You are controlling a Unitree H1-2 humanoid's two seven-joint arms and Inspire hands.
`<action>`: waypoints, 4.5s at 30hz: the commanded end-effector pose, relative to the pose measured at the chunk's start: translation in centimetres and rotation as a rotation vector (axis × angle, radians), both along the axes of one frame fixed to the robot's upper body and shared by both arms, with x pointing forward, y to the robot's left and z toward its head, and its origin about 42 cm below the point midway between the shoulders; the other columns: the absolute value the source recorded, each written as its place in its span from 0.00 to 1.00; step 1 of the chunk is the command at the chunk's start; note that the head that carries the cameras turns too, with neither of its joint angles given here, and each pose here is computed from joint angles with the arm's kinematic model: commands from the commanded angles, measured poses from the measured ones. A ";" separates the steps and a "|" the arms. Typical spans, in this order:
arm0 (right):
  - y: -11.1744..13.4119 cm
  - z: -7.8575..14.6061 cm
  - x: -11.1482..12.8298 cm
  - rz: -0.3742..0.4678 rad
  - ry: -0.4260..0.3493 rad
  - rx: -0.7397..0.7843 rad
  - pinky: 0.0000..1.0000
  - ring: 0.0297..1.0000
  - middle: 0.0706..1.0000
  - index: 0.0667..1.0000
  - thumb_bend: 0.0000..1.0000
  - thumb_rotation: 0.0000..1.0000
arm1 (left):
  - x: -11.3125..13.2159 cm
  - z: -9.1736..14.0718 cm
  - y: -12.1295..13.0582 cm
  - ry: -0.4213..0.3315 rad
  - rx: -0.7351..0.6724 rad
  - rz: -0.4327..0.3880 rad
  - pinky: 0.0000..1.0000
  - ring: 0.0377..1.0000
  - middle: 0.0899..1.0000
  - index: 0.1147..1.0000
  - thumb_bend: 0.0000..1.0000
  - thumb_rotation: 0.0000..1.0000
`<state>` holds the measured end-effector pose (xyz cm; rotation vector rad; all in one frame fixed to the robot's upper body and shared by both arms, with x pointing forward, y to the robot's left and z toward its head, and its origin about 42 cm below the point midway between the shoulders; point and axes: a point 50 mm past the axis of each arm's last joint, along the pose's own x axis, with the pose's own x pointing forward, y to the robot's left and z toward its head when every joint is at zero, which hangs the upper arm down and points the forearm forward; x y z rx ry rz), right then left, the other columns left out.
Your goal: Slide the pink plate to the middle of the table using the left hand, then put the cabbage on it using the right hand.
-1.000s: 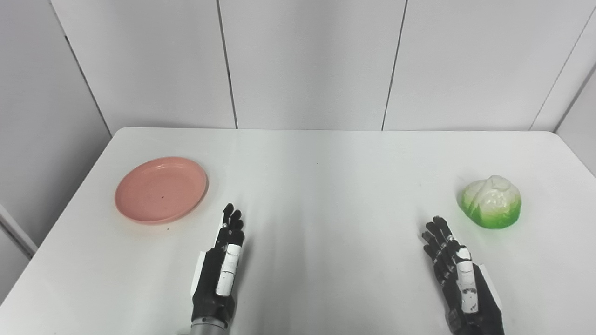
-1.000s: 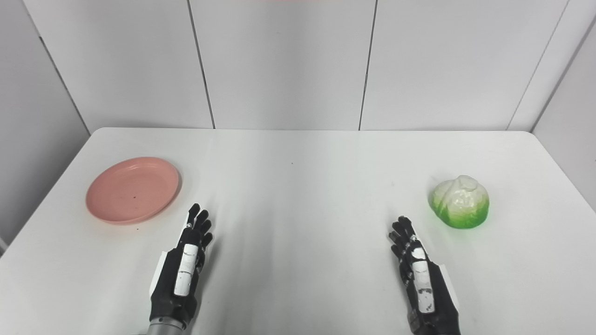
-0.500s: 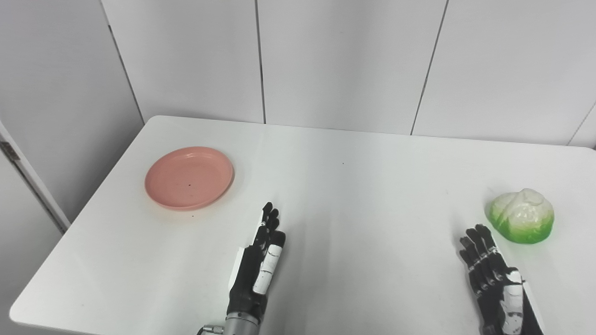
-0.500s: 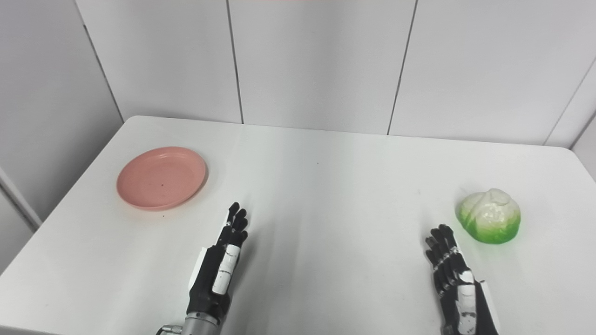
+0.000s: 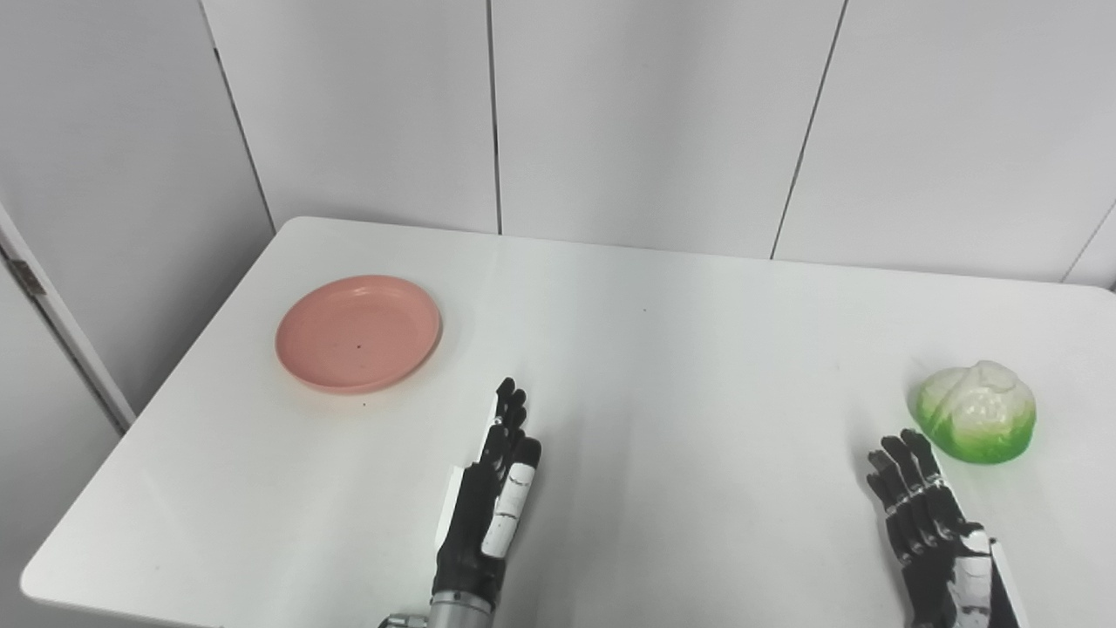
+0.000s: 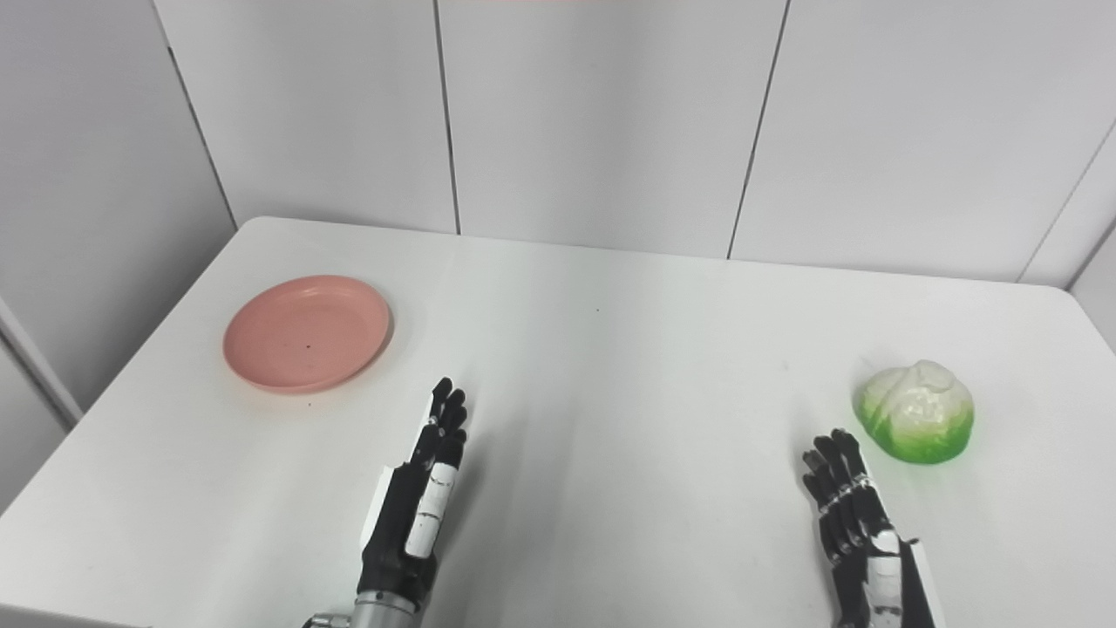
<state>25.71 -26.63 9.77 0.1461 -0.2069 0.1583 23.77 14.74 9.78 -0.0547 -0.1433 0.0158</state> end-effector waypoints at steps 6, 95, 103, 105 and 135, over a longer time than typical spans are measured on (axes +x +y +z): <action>-1.4 -2.6 -0.2 -0.032 0.102 -0.027 0.95 0.93 0.93 0.94 0.92 0.98 | -0.3 0.5 0.4 -0.052 -0.019 0.000 1.00 1.00 1.00 1.00 0.81 0.90; -1.3 -2.1 -1.9 -0.019 0.127 -0.055 0.94 0.90 0.92 0.92 0.94 0.98 | 22.6 6.5 30.0 0.093 0.032 0.352 0.80 0.87 0.88 0.82 0.93 0.83; -1.1 -1.8 -1.9 -0.020 0.133 -0.061 0.94 0.90 0.92 0.92 0.93 0.99 | 22.7 4.5 26.9 0.102 0.008 0.277 0.81 0.88 0.90 0.83 0.95 0.83; -1.1 -1.8 -1.9 -0.020 0.132 -0.060 0.94 0.90 0.92 0.92 0.93 0.99 | 22.9 4.3 26.0 0.095 -0.002 0.255 0.83 0.89 0.91 0.84 0.92 0.84; -0.2 -1.5 -1.7 -0.017 0.146 -0.055 0.94 0.89 0.91 0.91 0.94 0.98 | 21.6 1.8 20.4 0.110 -0.047 0.101 0.78 0.88 0.88 0.83 1.00 0.80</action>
